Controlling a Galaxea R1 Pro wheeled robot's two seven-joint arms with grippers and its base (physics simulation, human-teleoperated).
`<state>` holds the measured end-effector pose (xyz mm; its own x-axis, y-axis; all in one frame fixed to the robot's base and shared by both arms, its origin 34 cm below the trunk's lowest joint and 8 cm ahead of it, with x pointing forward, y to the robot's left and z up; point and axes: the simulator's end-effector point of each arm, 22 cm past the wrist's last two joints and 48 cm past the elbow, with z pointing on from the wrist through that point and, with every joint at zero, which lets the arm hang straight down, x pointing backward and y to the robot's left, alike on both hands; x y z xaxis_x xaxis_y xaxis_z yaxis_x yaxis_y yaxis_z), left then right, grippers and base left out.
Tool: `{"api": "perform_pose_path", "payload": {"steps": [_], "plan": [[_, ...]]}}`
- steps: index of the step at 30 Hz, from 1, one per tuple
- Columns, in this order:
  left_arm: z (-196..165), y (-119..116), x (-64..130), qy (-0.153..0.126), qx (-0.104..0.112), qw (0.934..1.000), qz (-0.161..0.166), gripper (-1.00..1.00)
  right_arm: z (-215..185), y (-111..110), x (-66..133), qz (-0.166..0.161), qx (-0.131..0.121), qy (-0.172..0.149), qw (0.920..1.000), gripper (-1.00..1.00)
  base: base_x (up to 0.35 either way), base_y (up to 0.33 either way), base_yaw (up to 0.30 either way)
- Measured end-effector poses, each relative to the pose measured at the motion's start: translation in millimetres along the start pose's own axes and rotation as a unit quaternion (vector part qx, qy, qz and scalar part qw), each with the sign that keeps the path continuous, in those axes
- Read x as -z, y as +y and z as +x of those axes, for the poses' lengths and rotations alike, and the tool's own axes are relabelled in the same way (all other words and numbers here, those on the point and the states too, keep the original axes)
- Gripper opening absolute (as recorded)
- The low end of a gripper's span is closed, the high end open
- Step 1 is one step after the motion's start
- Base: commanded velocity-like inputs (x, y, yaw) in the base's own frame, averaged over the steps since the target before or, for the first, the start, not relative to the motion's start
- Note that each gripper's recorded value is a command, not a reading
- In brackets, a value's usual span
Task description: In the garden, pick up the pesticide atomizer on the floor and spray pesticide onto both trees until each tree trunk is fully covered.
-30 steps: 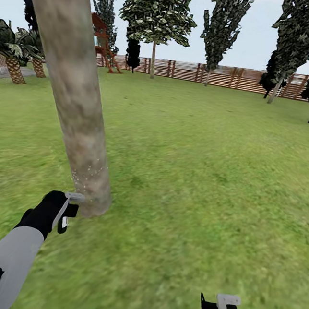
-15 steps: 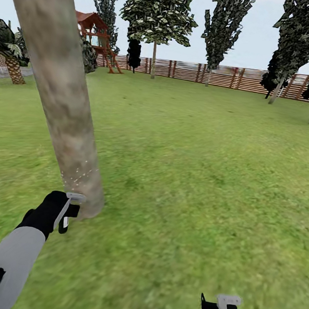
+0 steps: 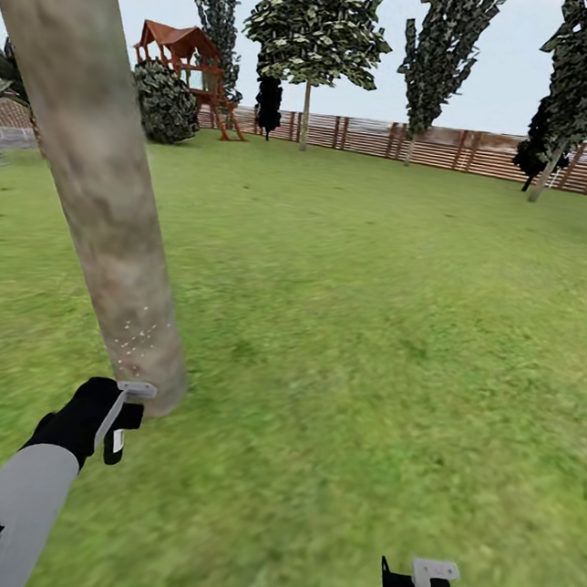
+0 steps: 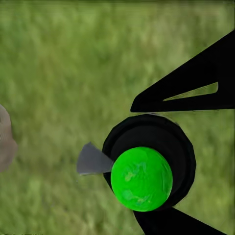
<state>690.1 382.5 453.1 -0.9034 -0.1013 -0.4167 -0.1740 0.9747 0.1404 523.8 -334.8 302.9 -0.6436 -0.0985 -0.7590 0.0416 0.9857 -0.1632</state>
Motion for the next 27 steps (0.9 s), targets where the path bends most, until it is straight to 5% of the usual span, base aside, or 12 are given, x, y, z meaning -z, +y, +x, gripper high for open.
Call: {"api": "perform_pose_path", "payload": {"steps": [8,16,27], "plan": [[0.2,43.4,-1.0,0.001,0.004,0.9995,-0.03,-1.0,0.8,0.4,0.1,0.0,0.0,0.001,1.0,1.0,0.107,-0.082,0.276],[10.6,2.1,-4.1,0.007,-0.004,1.0,-0.003,-1.0,0.9,0.2,0.2,0.0,0.0,0.001,1.0,1.0,0.017,-0.191,0.164],[34.1,10.1,-14.6,0.012,-0.011,0.9998,-0.012,-1.0,0.3,0.3,0.1,-0.001,0.0,0.0,1.0,1.0,0.116,-0.254,0.002]]}}
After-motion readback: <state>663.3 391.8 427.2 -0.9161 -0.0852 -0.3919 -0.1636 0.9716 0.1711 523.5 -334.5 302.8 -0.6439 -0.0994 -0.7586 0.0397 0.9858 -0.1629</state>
